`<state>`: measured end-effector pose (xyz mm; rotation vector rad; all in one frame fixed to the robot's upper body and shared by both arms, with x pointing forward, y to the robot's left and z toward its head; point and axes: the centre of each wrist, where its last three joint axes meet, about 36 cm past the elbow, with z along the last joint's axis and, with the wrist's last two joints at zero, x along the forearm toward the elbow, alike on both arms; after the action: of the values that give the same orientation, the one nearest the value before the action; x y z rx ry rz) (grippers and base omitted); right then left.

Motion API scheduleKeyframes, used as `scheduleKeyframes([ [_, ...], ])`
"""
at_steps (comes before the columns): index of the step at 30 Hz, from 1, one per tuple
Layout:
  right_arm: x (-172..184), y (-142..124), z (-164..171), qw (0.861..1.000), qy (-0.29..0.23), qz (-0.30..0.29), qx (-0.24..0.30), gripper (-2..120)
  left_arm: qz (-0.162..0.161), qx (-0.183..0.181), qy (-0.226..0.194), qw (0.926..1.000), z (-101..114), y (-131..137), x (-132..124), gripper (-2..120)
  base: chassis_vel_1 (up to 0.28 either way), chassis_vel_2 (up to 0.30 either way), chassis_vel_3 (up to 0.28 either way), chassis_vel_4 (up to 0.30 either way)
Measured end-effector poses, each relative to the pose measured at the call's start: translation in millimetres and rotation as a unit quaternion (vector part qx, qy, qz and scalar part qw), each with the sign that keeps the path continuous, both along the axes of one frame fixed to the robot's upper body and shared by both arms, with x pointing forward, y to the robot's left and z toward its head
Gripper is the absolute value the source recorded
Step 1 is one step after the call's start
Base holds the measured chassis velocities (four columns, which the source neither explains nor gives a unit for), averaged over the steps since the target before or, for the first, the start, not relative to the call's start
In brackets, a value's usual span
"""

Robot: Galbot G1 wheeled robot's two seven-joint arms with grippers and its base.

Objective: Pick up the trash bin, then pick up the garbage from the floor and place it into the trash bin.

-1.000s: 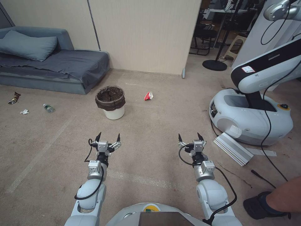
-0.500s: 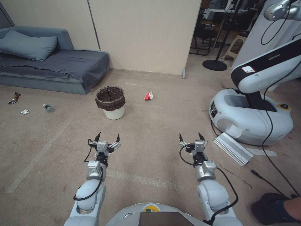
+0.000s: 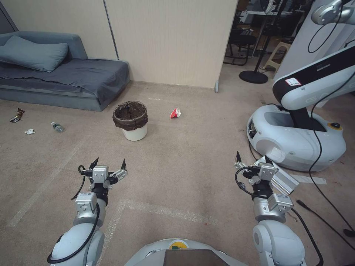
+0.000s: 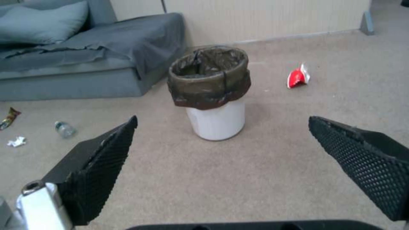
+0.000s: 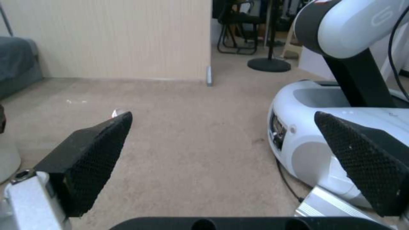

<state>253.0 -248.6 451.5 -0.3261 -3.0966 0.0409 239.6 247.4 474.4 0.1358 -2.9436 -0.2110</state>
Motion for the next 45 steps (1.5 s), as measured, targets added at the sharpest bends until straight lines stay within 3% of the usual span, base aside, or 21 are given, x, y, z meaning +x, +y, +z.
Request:
scheduleKeyframes([
  [28, -3.6, 1.5, -3.3, 1.000, 0.017, 0.010, 0.000, 100, 0.003, 0.000, 0.012, 0.9999, -4.5, 1.7, -0.6, 100, 0.000, 0.000, 0.000, 0.000],
  [45, -5.3, 2.5, -2.8, 1.000, 0.015, 0.011, -0.004, 100, 0.002, -0.002, 0.007, 1.0000, -2.2, 2.0, -1.4, 100, -0.101, 0.109, 0.098, -0.099],
])
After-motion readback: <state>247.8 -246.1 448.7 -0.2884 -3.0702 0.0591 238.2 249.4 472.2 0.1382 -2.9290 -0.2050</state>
